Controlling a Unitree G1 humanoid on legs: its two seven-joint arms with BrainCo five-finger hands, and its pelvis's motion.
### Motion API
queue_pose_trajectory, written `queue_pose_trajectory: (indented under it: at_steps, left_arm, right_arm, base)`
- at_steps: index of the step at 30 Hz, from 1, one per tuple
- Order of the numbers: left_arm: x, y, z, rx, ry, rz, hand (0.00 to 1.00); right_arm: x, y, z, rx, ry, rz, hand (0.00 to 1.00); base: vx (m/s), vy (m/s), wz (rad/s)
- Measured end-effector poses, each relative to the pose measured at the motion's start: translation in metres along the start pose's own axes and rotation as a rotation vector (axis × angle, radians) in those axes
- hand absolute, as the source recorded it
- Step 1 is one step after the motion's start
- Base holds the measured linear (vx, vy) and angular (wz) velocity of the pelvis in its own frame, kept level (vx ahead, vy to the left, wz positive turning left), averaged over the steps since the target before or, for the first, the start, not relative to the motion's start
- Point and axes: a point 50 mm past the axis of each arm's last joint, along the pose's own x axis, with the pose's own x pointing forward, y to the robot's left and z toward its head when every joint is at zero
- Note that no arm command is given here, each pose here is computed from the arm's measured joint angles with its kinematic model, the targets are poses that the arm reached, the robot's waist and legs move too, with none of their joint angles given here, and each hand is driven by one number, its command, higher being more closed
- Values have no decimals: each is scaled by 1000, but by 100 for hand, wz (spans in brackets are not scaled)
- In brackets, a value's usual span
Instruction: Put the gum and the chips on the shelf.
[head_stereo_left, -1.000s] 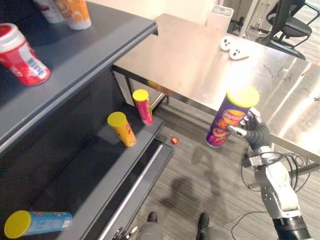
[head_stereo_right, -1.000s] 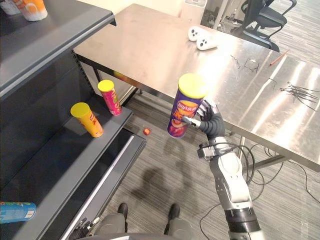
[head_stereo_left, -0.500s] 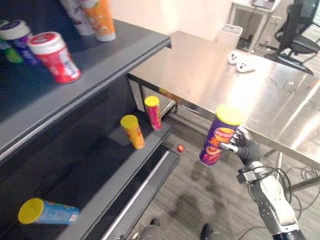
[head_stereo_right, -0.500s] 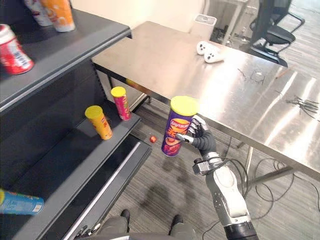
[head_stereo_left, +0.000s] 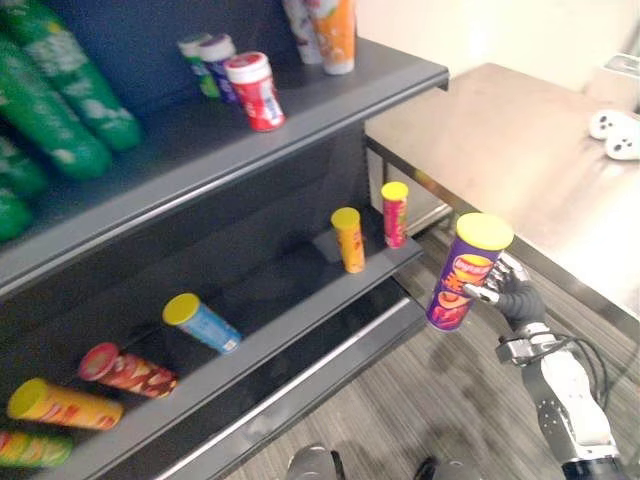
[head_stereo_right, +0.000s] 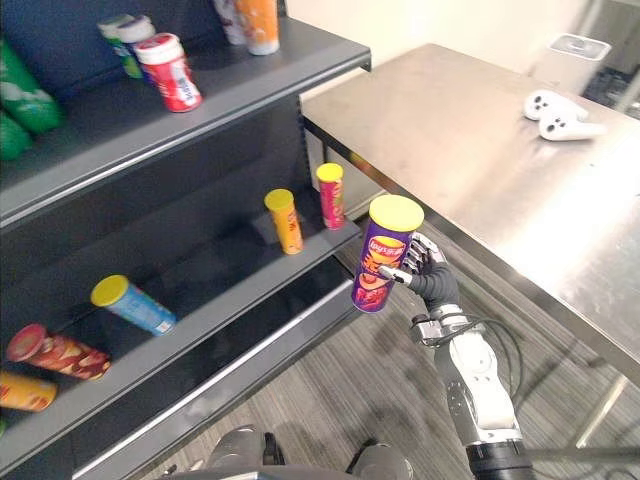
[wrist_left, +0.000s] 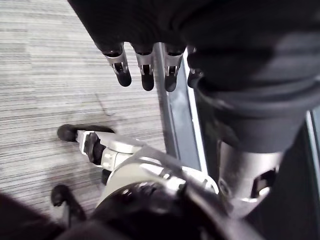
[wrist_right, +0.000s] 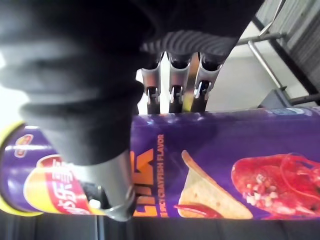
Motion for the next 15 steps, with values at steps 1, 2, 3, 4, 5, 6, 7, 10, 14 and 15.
queue_pose_trajectory:
  at_steps: [1, 2, 3, 4, 5, 6, 7, 10, 14, 15]
  left_arm:
    - [0, 3, -2, 7, 10, 2, 0]
    - [-1, 5, -4, 5, 19, 3, 0]
    - [-1, 6, -4, 3, 21, 7, 0]
    - [-1, 8, -4, -2, 21, 14, 0]
    - [-1, 9, -5, -3, 23, 14, 0]
    - [-2, 9, -7, 2, 29, 15, 0]
    - [-2, 9, -7, 4, 29, 13, 0]
    - [-2, 7, -12, 18, 42, 3, 0]
    - [-3, 9, -14, 14, 43, 14, 0]
    - [-3, 10, -14, 15, 41, 13, 0]
  right_arm:
    - [-6, -2, 1, 17, -1, -11, 100]
    - [-9, -4, -1, 26, 5, -29, 100]
    - [-11, -5, -3, 31, 9, -40, 100]
    - [-13, -8, -4, 36, 14, -60, 100]
    - [-15, -10, -4, 34, 17, -70, 100]
    - [-17, -13, -4, 31, 22, -92, 100]
    - [-17, -16, -3, 29, 17, -110, 100]
    - [-16, -18, -2, 31, 7, -140, 100]
    - [-16, -15, -6, 62, 19, -164, 100]
    - [-17, -14, -7, 70, 20, -171, 100]
  base:
    - [-206, -21, 102]
    - [-220, -14, 91]
    - [-165, -7, 85]
    - [-180, 6, 69]
    - [-202, 26, 95]
    - [-197, 61, 102]
    - [-170, 72, 102]
    - [-140, 115, 82]
    - [-113, 113, 45]
    - [-111, 76, 9]
